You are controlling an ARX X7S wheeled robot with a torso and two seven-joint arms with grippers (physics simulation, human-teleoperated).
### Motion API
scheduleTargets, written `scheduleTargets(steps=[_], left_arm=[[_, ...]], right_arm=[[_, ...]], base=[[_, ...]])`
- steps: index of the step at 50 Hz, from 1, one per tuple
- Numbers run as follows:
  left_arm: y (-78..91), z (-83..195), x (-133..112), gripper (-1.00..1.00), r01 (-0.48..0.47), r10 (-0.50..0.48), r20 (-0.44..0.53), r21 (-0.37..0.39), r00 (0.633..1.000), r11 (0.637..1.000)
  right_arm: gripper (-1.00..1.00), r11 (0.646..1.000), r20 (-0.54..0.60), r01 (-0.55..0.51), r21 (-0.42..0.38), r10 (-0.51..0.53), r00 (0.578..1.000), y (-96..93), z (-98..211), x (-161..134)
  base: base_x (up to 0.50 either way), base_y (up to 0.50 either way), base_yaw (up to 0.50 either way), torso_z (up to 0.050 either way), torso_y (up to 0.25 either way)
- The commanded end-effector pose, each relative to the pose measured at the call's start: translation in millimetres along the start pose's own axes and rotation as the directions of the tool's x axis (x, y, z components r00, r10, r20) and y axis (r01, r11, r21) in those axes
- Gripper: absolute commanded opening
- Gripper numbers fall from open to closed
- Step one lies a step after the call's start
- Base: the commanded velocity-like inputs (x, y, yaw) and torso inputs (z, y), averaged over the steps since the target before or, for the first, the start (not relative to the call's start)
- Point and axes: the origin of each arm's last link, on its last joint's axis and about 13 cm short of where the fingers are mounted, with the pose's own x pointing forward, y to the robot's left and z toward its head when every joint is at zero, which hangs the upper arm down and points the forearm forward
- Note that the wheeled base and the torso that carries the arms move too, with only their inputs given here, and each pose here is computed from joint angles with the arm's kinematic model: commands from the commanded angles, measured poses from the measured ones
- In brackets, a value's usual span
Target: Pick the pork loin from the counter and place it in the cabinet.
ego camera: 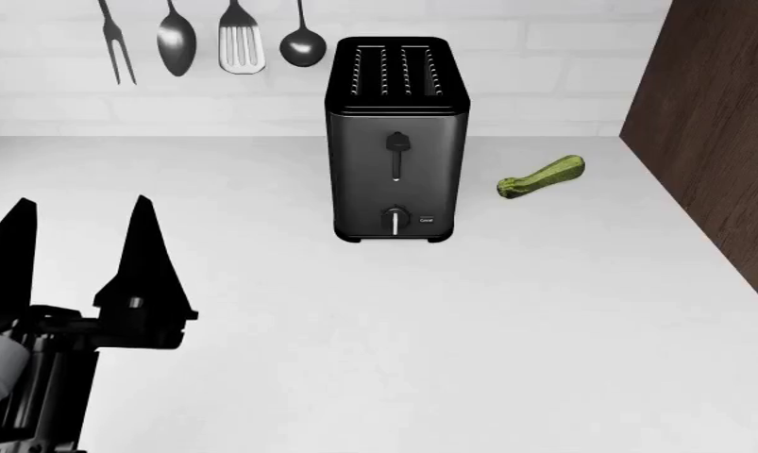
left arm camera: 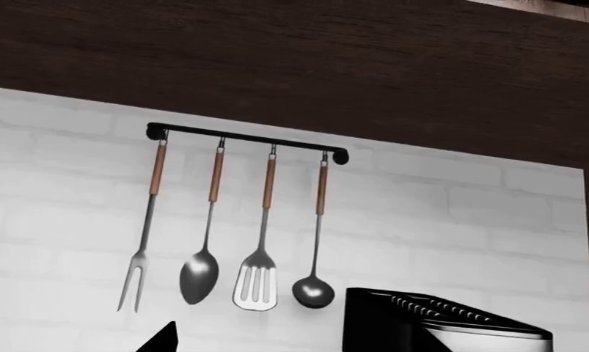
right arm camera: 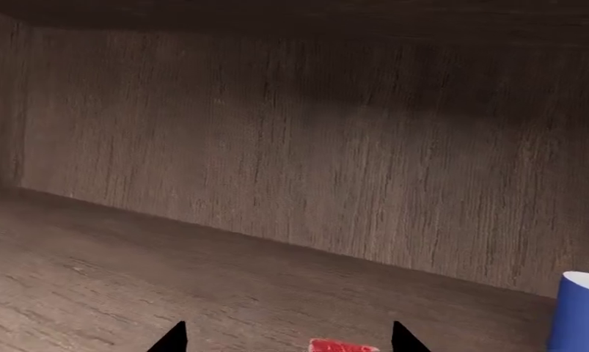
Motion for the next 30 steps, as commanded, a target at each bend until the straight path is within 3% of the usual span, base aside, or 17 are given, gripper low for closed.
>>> scheduleTargets(steps=[1, 17, 30], left_arm=[[-0.2, 2.0, -2.0, 1.00, 0.007, -0.007, 0.003, -0.003, 1.000, 1.000], [-1.3, 2.3, -4.4, 1.00, 0.017, -0.017, 0.003, 0.002, 1.000, 1.000], [-3.3, 1.8, -6.2, 1.00, 0.021, -0.021, 0.000, 0.006, 1.000, 1.000]], right_arm=[[1.00, 1.000, 0.061, -0.017, -0.005, 0.017, 0.998, 7.0, 18.2, -27.4], [1.00, 0.998, 0.142, -0.053, -0.040, 0.058, 0.988, 20.3, 24.6, -81.3], [1.00, 0.989, 0.222, -0.091, -0.114, 0.115, 0.968, 38.9, 25.5, -129.6]], base=[[0.00, 0.00, 0.00, 0.000, 0.000], [0.00, 0.00, 0.00, 0.000, 0.000], [0.00, 0.00, 0.00, 0.000, 0.000]])
